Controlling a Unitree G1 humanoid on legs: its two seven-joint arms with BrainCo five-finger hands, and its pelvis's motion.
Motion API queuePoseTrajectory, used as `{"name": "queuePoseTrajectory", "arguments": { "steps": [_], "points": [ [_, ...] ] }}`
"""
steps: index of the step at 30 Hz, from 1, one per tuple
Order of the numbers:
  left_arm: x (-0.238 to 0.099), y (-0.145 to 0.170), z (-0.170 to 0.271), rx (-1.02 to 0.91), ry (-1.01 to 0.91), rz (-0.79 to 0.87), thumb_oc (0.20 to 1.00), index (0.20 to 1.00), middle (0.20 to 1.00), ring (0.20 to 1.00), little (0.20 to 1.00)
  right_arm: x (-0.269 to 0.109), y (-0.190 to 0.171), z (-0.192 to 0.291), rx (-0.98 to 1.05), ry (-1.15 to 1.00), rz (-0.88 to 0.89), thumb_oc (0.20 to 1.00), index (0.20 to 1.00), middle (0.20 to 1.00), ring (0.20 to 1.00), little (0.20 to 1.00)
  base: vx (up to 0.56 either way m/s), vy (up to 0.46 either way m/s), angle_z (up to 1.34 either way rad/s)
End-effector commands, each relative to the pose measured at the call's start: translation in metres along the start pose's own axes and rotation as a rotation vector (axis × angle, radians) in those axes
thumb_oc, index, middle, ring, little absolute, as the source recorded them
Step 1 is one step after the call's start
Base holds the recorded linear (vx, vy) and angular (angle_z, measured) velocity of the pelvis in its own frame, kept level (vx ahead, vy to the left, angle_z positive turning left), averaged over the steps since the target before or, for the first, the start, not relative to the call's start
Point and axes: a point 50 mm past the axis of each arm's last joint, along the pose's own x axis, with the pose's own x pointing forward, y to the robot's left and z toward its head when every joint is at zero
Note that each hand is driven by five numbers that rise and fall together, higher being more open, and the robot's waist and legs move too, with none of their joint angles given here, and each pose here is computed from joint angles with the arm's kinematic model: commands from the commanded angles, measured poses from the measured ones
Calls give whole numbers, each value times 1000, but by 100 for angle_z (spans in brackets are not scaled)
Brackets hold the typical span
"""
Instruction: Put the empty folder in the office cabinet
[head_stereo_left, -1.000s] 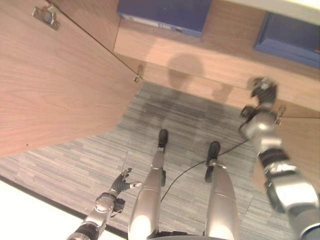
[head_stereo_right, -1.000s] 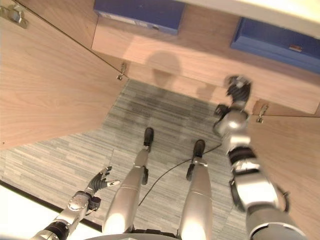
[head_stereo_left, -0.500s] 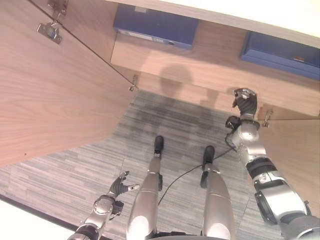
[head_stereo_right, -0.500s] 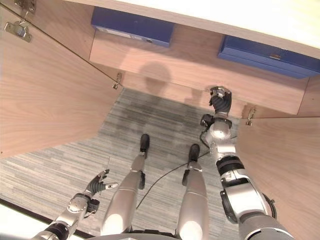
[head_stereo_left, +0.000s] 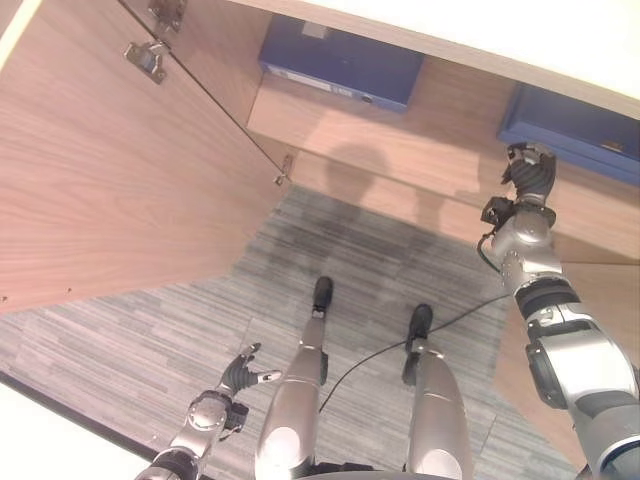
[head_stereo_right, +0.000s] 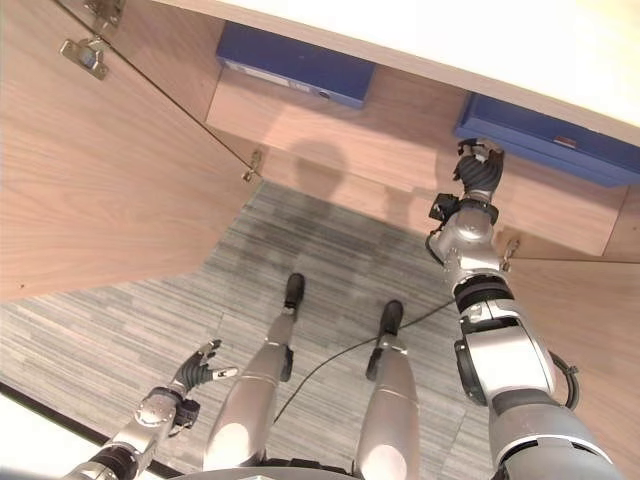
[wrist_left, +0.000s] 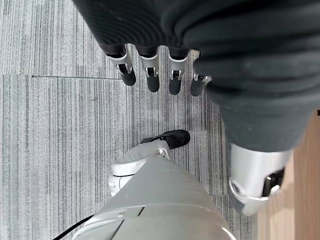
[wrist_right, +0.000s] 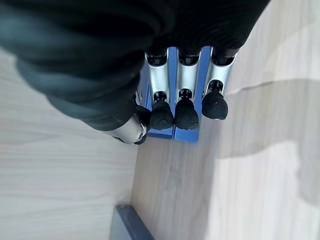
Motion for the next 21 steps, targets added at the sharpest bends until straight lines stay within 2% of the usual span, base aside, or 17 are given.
{"name": "queuePoseTrajectory", "arguments": {
  "steps": [1,2,9,15,21],
  "points": [
    [-9,5,-19,81,68,-23,1000,1000,1000,1000,1000,-23,-8,-35,-15,67,34,749,749,749,749,749,56,5,7],
    [-10,3,-21,72,76,-23,1000,1000,1000,1000,1000,-36,-6,-53,-26,118,60,1000,1000,1000,1000,1000,52,19,3],
    [-19,2,-43,40,174,0,1000,1000,1000,1000,1000,-134,-14,-149,-201,454,287,1000,1000,1000,1000,1000,113,61,-1],
    [-25,-1,-56,55,236,-4,1000,1000,1000,1000,1000,-227,-53,-205,-492,741,509,1000,1000,1000,1000,1000,154,151,-14],
    [-22,-3,-56,46,254,6,1000,1000,1000,1000,1000,-259,-76,-224,-572,919,483,1000,1000,1000,1000,1000,30,106,-11]
  ]
}}
